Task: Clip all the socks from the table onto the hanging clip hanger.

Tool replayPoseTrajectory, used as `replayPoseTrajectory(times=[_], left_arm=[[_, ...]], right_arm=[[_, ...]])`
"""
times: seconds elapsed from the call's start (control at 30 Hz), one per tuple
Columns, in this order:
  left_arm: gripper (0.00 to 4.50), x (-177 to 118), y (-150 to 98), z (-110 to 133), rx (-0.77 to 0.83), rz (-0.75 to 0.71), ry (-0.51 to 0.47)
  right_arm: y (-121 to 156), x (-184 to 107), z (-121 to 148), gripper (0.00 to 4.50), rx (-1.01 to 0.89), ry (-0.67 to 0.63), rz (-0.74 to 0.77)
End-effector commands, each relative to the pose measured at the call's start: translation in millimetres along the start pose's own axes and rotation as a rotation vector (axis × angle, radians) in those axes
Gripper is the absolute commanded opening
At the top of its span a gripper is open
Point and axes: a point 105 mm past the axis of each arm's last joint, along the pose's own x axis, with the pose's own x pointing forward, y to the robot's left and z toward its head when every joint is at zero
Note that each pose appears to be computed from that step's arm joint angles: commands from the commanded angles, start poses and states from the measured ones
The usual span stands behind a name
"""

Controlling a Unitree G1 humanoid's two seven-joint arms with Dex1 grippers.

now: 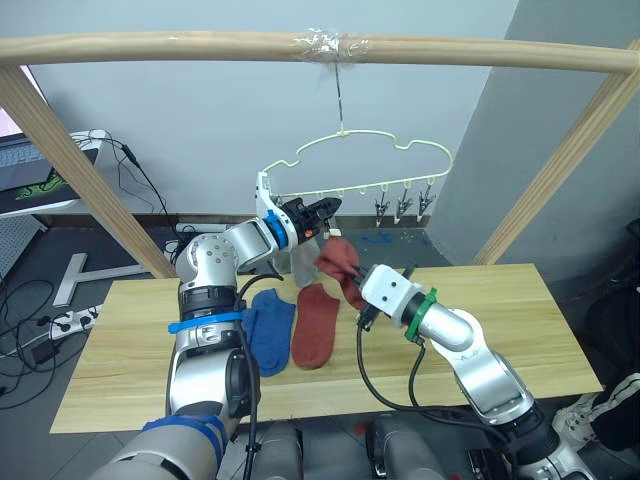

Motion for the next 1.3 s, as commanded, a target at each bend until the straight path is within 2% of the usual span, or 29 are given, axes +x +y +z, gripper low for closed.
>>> replayPoseTrajectory(times=[0.03, 0.37, 0.83, 1.03, 1.2, 1.3], left_arm=[[0.00, 2, -7, 0, 0.028, -0.015, 0.014], [0.00, 2, -12, 1, 0.042, -0.051, 0.005], [4.39, -2, -12, 1, 0.045, -0.061, 0.006], [4.48, -14, -10, 0, 0.126, -0.028, 0.015], [4.48, -44, -13, -3, 0.155, -0.014, 0.037], [4.48, -62, -5, 2, 0.178, 0.054, 0.057]], right_arm=[[-7, 1, 11, 0.03, -0.013, -0.045, -0.019], [-10, 4, 7, 0.03, -0.014, -0.037, -0.022], [-11, 5, -1, 0.00, -0.004, -0.017, -0.023], [-19, 6, -9, 0.00, 0.015, -0.002, -0.051], [-14, 14, -1, 0.00, 0.026, -0.015, -0.054], [-12, 21, 1, 0.00, 0.032, -0.018, -0.045]])
